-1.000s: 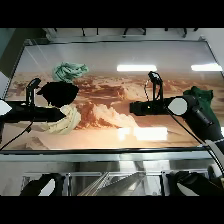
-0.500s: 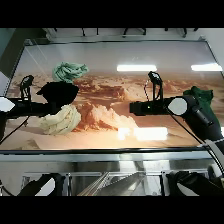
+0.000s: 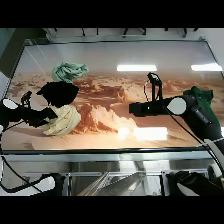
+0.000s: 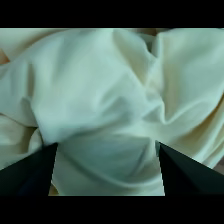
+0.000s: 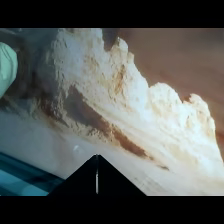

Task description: Fold the shirts.

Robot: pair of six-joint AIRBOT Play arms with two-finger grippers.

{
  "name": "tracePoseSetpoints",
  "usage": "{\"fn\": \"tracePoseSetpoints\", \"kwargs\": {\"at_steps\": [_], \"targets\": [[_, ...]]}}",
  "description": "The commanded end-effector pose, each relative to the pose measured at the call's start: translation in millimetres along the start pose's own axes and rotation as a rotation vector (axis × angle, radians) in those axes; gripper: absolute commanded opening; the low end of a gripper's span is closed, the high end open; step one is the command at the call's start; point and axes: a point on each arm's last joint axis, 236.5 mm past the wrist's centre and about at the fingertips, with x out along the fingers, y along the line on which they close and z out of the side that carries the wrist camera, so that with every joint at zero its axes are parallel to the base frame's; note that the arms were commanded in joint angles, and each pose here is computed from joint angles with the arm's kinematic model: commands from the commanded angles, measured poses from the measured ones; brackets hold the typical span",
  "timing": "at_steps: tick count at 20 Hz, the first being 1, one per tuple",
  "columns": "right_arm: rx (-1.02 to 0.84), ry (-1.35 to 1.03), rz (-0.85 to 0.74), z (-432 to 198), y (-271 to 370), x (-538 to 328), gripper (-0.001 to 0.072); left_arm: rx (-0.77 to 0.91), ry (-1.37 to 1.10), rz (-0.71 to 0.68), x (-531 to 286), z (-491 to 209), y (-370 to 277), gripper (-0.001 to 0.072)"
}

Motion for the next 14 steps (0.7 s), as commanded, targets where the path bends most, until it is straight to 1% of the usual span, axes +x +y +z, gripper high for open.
{"fn": "tracePoseSetpoints", "kwargs": {"at_steps": [1, 2, 3, 6, 9, 10, 12, 14], "targets": [[0.0, 0.062, -0.011, -15, -3, 0, 0.0025, -0.002, 0.024, 0.013, 20, 2, 5, 0.0537], [0.0, 0.068, -0.012, -16, -3, 0, 0.0025, 0.016, 0.025, 0.011, 23, 2, 1, 0.025], [0.0, 0.07, -0.012, -17, -3, 0, 0.0025, 0.042, 0.022, 0.012, 25, 3, -4, 0.0012], [0.001, 0.07, -0.011, -16, -3, 0, 0.0025, 0.128, -0.011, 0.006, 12, 3, -25, 0.0015], [0.001, 0.086, -0.015, -20, -4, -1, 0.0025, 0.216, -0.106, -0.017, -30, 0, -60, 0.0014], [0.001, 0.105, -0.018, -25, -4, -2, 0.0025, 0.248, -0.13, -0.051, -45, -7, -79, 0.0015], [-0.007, 0.141, -0.026, -35, -5, -7, 0.0025, 0.318, -0.183, -0.191, -78, -29, -138, 0.0014], [-0.071, 0.1, -0.027, -30, -3, -20, 0.0025, 0.412, -0.244, -0.325, -101, -53, -202, 0.0014]]}}
